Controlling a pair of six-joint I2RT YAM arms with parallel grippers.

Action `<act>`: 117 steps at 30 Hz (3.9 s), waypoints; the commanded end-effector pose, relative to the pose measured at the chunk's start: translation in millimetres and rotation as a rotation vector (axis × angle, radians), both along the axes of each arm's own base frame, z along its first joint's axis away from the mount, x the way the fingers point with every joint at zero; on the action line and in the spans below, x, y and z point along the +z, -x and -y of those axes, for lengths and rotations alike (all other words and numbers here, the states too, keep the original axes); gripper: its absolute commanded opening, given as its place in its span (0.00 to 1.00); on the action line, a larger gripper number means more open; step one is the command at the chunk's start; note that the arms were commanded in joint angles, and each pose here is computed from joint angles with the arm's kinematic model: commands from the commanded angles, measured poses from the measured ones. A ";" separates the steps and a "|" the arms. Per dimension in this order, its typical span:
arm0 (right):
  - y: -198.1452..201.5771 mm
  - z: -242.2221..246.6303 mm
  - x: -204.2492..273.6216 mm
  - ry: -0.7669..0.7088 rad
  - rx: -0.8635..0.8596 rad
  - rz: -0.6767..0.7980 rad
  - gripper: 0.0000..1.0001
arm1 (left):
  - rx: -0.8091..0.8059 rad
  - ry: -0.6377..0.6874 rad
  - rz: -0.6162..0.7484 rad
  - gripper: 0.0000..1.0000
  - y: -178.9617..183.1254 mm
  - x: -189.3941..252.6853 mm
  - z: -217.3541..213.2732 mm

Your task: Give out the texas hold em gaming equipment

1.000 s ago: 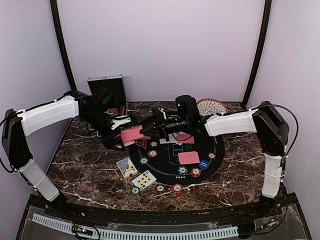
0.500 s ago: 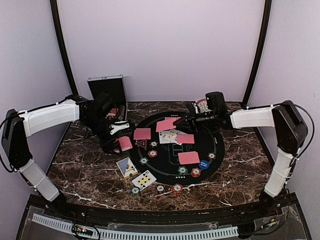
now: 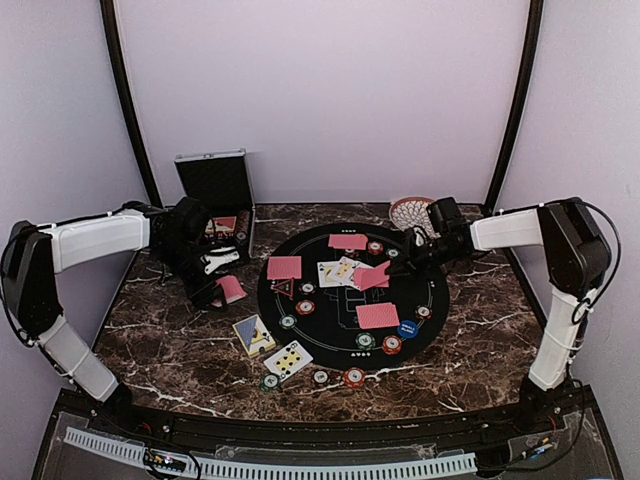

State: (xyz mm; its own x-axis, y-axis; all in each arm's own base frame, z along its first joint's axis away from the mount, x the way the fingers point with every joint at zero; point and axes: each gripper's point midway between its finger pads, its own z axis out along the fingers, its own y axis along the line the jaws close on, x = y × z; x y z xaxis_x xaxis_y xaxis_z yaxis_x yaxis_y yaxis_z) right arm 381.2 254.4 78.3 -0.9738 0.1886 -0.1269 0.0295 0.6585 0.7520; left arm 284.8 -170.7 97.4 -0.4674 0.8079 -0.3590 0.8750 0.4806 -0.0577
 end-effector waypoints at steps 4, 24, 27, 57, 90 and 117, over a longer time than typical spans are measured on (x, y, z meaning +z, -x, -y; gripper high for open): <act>-13.3 20.4 -30.0 0.161 -0.003 0.007 0.00 | 0.079 0.007 0.069 0.00 -14.7 -4.4 -22.0; -22.0 37.4 1.2 0.281 -0.018 0.078 0.55 | 0.328 0.004 0.022 0.02 -36.4 -61.0 -40.8; -22.6 38.2 11.5 0.282 -0.023 0.094 0.56 | 0.351 0.011 0.006 0.09 -38.8 -66.0 -39.0; -25.5 72.2 78.8 0.378 -0.162 0.299 0.99 | 0.428 -0.026 0.130 0.99 -67.1 -9.1 -50.5; 30.3 307.1 83.1 1.098 -0.988 0.978 0.99 | 0.751 0.485 0.856 0.99 -117.5 26.7 -134.2; 8.6 287.0 66.3 0.877 -0.720 1.151 0.99 | 0.899 0.490 0.997 0.99 -102.8 26.2 -167.4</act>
State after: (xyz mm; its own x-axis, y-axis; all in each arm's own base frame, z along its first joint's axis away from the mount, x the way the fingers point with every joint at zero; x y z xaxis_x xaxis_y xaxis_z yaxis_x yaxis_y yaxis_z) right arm 367.5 -32.8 128.1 -0.0986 0.0192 -0.9949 0.2295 0.9733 -0.0040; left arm 382.0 -8.0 109.9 -0.1802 0.0873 -0.9797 0.0880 0.9935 0.0724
